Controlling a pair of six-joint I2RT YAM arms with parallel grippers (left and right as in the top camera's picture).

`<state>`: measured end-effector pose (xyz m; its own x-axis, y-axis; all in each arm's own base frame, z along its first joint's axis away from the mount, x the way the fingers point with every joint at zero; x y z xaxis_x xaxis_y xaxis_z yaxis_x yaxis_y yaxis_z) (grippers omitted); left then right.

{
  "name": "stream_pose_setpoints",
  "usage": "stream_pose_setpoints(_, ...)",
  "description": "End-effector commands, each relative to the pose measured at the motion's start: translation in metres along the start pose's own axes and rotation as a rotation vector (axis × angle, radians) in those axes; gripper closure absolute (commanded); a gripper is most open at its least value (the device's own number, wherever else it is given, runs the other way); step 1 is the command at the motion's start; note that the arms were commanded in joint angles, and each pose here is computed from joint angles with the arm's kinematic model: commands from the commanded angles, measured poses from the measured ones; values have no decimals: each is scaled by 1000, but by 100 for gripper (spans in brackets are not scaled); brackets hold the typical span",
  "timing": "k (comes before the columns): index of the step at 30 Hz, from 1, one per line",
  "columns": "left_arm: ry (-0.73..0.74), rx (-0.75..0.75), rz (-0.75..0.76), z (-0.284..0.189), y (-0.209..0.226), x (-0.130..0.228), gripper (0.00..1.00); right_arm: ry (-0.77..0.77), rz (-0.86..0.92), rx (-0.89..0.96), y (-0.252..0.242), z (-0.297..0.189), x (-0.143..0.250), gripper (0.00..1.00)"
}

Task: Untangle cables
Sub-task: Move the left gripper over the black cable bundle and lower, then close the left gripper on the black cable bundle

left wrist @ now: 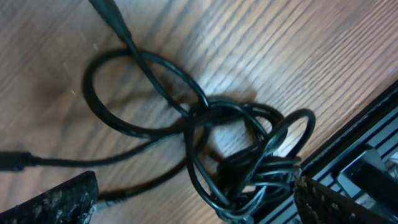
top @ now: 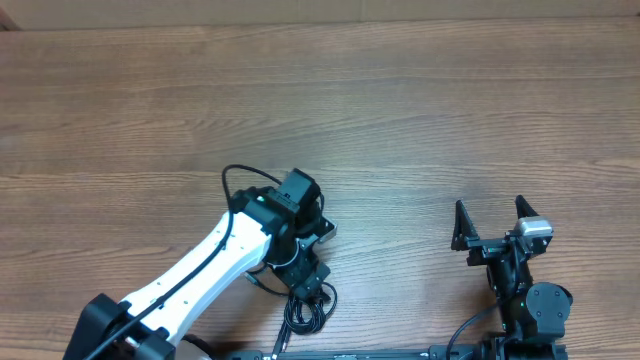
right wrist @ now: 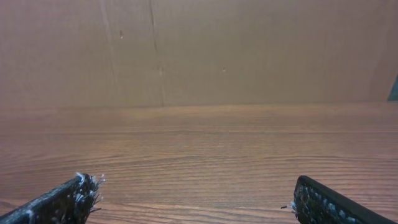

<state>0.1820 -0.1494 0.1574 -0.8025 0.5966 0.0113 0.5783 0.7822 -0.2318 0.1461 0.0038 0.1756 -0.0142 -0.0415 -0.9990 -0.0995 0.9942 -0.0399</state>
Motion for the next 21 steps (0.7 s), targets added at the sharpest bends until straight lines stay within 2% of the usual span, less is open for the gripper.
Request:
stream_pose_setpoints(1,28,-29,-30,-1,-7,0,0,-2,0,5,0,0,2,0)
stream_pose_setpoints(4,83,-32,37,0,-15,8,1,-2,0,5,0,0,2,0)
stream_pose_setpoints(10,117,-39,65,3,-26,13,1,-2,0,5,0,0,2,0)
stream_pose_setpoints(16,116,-133,0,18,-17,19,0,-2,0,5,0,0,2,0)
stream_pose_setpoints(21,79,-131,-16,36,-12,21,3,-2,0,5,0,0,2,0)
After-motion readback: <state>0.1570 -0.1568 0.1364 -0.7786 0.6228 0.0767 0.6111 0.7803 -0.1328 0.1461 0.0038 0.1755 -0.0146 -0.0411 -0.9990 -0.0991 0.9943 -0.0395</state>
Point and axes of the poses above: each gripper's point midway between its finger pads, its own z axis out along the fingers, its own y axis along the line the jaws close on, x = y × z, the point moved 10 cm from there along -z, back along the fingers, and after that the axes turned 6 degrees about -z, right-handed, at the moved point
